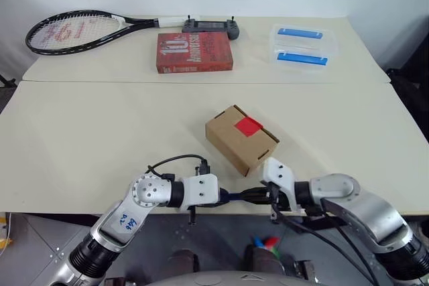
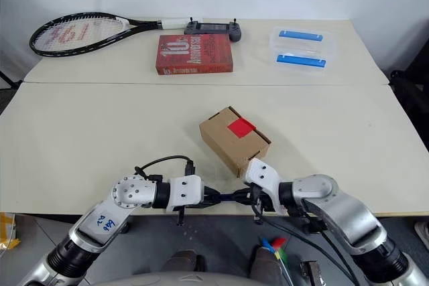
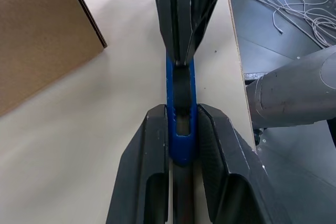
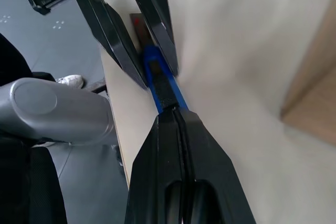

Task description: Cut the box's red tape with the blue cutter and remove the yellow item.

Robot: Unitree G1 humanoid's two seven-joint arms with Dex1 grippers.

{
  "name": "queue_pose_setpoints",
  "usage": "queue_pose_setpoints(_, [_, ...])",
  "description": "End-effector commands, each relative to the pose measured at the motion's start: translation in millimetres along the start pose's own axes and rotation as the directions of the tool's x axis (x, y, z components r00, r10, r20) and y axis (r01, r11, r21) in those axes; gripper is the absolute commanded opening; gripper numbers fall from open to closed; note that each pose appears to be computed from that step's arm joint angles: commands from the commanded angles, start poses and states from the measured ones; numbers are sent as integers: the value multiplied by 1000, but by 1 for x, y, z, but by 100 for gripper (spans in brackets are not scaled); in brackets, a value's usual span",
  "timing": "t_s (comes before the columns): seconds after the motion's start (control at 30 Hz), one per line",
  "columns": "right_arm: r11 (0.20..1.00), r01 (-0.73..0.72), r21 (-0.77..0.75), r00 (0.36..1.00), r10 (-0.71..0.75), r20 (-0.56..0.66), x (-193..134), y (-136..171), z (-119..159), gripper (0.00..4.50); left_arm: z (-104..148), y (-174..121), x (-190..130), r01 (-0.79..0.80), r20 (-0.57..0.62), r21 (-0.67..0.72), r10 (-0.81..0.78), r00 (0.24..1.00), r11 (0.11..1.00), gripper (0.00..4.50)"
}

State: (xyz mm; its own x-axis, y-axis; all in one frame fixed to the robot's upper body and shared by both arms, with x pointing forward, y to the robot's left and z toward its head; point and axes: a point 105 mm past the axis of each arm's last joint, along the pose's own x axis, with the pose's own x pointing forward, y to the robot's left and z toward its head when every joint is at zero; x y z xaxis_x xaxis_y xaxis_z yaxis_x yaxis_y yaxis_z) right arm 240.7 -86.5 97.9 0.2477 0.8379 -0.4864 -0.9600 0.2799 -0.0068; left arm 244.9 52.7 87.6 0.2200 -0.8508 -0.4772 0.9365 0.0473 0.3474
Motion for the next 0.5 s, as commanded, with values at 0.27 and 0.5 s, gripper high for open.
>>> queue_pose_setpoints(0.27, [996,-37,85,975,17,220,-43,10,35,3,4,-2,-1,-48,99,58,42,994,997,44])
queue_pose_setpoints(0.5, [872,-92,480,949,-68,307,-116,30,52,194,23,-2,-26,-176,323,321,67,944,931,44])
